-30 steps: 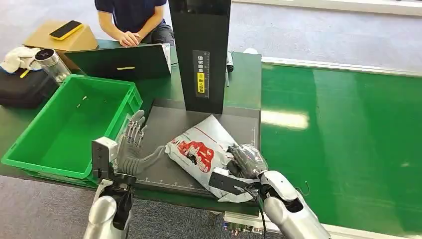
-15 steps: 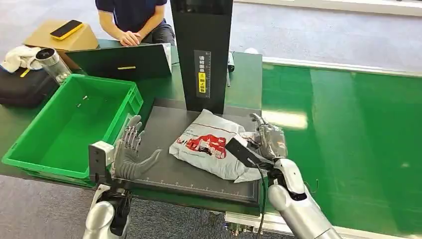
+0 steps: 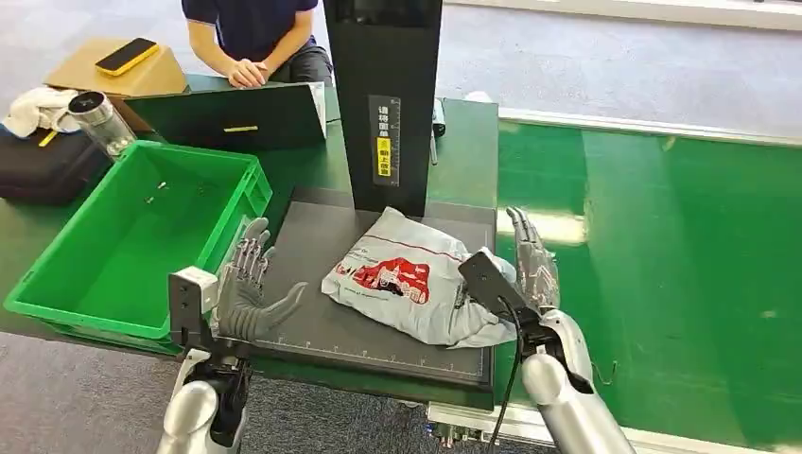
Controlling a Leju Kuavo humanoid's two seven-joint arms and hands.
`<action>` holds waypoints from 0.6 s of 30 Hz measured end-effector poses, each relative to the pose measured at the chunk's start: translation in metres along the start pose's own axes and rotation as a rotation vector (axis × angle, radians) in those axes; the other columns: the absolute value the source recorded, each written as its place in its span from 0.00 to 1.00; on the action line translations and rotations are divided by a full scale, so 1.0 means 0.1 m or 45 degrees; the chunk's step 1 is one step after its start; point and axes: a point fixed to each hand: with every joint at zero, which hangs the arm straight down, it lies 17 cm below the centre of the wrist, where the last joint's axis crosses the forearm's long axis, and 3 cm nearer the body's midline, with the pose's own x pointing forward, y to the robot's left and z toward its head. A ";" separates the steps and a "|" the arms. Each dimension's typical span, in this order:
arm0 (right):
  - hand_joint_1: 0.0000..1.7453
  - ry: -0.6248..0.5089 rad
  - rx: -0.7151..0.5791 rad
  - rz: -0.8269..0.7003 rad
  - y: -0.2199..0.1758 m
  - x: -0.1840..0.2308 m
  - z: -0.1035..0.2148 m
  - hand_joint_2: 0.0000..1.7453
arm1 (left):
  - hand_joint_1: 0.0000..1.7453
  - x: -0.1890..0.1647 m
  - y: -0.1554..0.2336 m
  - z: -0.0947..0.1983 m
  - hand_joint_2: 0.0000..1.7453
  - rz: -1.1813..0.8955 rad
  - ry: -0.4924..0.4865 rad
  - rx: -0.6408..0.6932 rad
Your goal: Moved the parcel from conveyor to table for the left to box.
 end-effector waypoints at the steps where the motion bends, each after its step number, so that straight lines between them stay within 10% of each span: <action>1: 0.00 -0.024 -0.023 -0.029 -0.03 0.04 0.02 1.00 | 0.00 0.00 0.00 0.00 1.00 0.000 -0.001 -0.002; 18: 0.00 -0.295 -0.554 -0.909 -1.32 0.47 0.70 1.00 | 0.00 -0.04 -0.28 -0.02 1.00 0.052 0.021 -0.128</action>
